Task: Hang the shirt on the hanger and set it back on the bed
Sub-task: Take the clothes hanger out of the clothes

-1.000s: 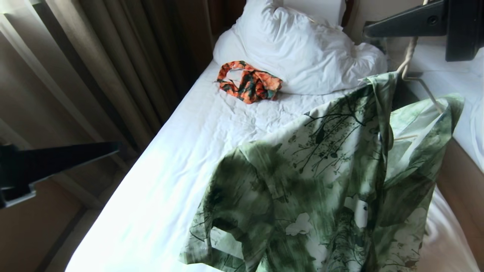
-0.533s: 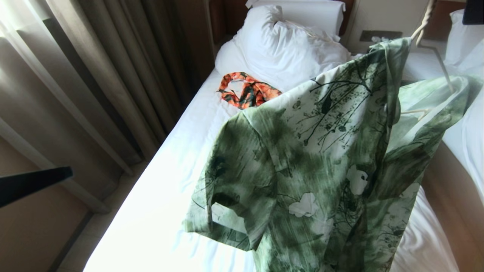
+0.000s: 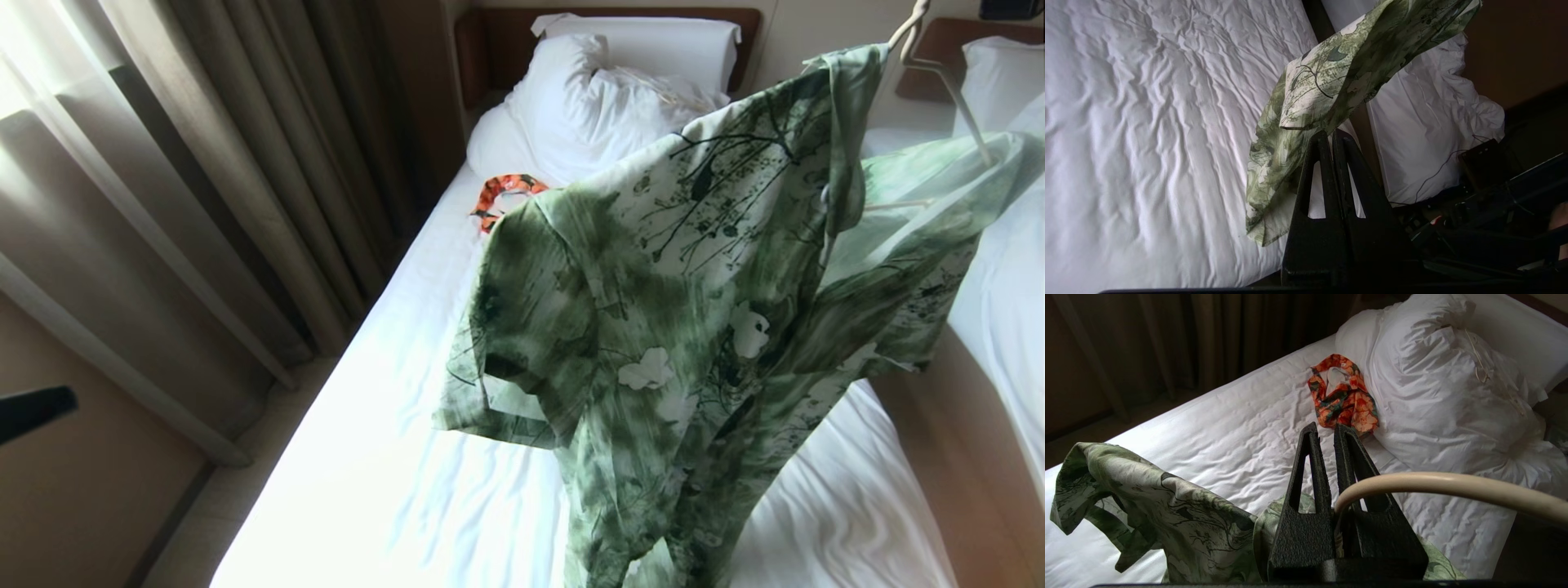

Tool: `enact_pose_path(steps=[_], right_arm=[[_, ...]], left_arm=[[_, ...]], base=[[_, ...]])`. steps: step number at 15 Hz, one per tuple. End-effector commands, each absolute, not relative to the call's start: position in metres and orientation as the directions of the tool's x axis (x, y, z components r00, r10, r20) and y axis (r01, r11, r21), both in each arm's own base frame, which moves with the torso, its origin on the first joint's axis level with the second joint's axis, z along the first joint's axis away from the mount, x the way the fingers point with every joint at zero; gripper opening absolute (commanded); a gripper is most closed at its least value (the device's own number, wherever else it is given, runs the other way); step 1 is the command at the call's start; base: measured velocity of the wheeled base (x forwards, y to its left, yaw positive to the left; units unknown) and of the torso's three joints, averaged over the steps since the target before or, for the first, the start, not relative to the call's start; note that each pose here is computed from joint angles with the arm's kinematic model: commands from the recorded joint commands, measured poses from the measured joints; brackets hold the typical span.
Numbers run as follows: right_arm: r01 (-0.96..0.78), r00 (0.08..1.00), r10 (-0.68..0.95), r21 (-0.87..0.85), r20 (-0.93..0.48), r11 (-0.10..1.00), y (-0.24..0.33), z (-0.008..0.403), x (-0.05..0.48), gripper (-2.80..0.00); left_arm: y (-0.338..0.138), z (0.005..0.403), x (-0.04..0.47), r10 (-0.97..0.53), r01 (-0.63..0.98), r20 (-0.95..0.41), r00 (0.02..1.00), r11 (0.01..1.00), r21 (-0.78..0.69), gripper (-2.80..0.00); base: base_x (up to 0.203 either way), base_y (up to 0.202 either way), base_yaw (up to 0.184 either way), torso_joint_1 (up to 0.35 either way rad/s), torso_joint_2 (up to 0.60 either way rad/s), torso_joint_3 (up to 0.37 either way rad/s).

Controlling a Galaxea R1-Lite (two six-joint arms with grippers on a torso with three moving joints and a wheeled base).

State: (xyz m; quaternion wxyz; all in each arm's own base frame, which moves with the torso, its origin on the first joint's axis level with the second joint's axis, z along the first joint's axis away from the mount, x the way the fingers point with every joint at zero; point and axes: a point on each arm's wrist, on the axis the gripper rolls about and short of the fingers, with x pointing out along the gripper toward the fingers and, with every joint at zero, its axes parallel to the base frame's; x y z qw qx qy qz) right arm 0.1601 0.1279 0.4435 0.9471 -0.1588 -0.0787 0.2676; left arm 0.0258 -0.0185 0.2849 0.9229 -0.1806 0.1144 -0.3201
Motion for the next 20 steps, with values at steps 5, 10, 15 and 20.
enact_pose_path(steps=[5, 10, 15, 20], right_arm=[[-0.459, 0.858, 0.508, -0.338, 0.072, 0.822, 0.124, 0.443, 0.167, -2.80], [-0.356, 0.912, 0.403, -0.332, 0.083, 0.873, 0.125, 0.446, 0.182, -2.80], [-0.310, 0.928, 0.361, -0.351, 0.088, 0.883, 0.135, 0.439, 0.217, -2.80], [-0.308, 0.926, 0.363, -0.348, 0.104, 0.885, 0.135, 0.436, 0.232, -2.80]], left_arm=[[-0.020, 0.284, 0.028, -0.638, 0.551, -0.108, 0.763, 0.727, -0.410, -2.80], [-0.045, 0.279, 0.073, -0.645, 0.512, -0.262, 0.718, 0.744, -0.429, -2.80], [-0.102, 0.273, 0.119, -0.727, 0.622, -0.367, 0.581, 0.687, -0.375, 0.00], [-0.176, 0.243, 0.165, -0.723, 0.638, -0.376, 0.579, 0.690, -0.342, 0.00]], base=[[0.000, 0.000, 0.000, 0.109, -0.25, -0.139], [0.000, 0.000, 0.000, 0.000, 0.00, 0.000], [0.000, 0.000, 0.000, 0.000, 0.00, 0.000], [0.000, 0.000, 0.000, 0.000, 0.00, 0.000]])
